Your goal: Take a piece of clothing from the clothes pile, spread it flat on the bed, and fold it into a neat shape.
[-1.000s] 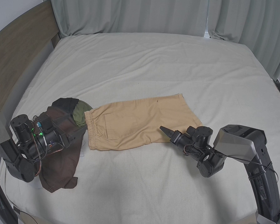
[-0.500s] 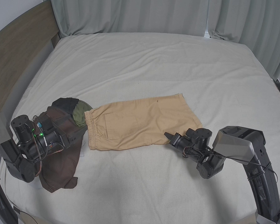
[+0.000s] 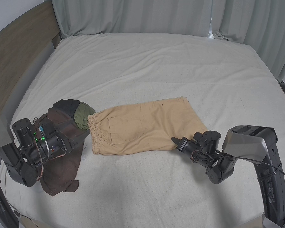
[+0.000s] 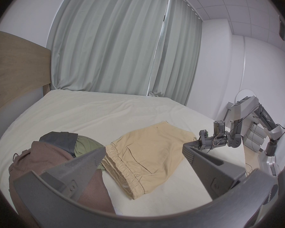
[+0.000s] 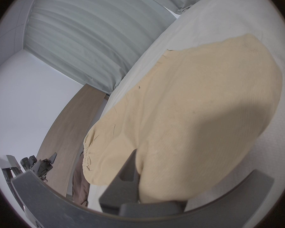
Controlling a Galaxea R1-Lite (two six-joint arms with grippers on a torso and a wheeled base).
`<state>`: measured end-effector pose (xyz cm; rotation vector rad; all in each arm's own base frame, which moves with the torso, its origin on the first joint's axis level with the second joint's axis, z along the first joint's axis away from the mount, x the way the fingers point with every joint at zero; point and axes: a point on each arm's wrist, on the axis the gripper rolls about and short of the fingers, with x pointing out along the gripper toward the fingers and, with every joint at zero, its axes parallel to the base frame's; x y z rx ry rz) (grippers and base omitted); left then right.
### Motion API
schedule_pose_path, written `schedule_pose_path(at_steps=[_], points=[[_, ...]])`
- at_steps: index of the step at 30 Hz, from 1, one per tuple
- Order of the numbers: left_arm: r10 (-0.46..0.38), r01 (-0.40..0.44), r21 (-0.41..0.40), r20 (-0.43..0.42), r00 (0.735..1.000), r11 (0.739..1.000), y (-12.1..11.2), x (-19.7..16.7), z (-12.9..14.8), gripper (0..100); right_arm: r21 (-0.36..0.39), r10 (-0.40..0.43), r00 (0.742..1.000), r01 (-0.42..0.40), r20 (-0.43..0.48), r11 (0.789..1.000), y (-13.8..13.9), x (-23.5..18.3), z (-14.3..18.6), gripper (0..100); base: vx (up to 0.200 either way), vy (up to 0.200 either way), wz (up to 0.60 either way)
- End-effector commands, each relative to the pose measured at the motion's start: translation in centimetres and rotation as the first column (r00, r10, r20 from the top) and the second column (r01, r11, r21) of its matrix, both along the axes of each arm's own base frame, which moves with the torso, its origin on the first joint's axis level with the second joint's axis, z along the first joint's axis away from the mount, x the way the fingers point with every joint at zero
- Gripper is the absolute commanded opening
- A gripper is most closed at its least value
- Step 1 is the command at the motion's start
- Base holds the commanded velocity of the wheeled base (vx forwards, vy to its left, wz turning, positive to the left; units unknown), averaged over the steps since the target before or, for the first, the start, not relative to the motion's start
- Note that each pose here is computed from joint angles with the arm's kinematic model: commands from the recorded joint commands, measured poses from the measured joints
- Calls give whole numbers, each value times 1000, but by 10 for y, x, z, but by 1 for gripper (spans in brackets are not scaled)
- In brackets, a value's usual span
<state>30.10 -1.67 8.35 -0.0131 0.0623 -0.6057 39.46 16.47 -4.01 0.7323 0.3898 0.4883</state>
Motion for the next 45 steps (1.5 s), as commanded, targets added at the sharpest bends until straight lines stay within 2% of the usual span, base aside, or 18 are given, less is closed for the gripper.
schedule_pose_path(at_steps=[1,12,19,26,37,38,41,45], points=[[2,-2,-8,-10,1000,1000,0,1,-2,100,-15,4,1000,-4,17,1000,-5,-12,15,0,0,0,0],[-6,4,-35,-60,998,999,-2,-5,-6,100,-95,9,999,-14,-48,995,-23,-56,16,0,0,0,0],[-20,16,-59,-77,997,998,-2,-6,-7,100,-197,-10,994,-12,-112,980,-36,-85,8,0,0,0,0],[-20,16,-60,-79,997,998,-1,-2,-9,100,-214,-4,989,-28,-148,977,-39,-102,12,0,0,0,0],[-43,36,-74,-103,994,997,-3,-2,-13,100,-212,-3,987,-31,-158,977,-38,-102,8,0,0,0,0],[-43,36,-74,-103,994,997,-3,-2,-13,100,-212,-3,987,-31,-158,977,-38,-102,8,100,0,0,0],[-101,84,-133,-131,986,988,-9,-9,-8,100,-214,-1,986,-35,-166,976,-38,-104,8,100,0,0,0],[-131,105,-177,-145,981,979,-10,-12,-2,100,-231,20,977,-70,-211,970,-41,-119,7,100,0,0,0]])
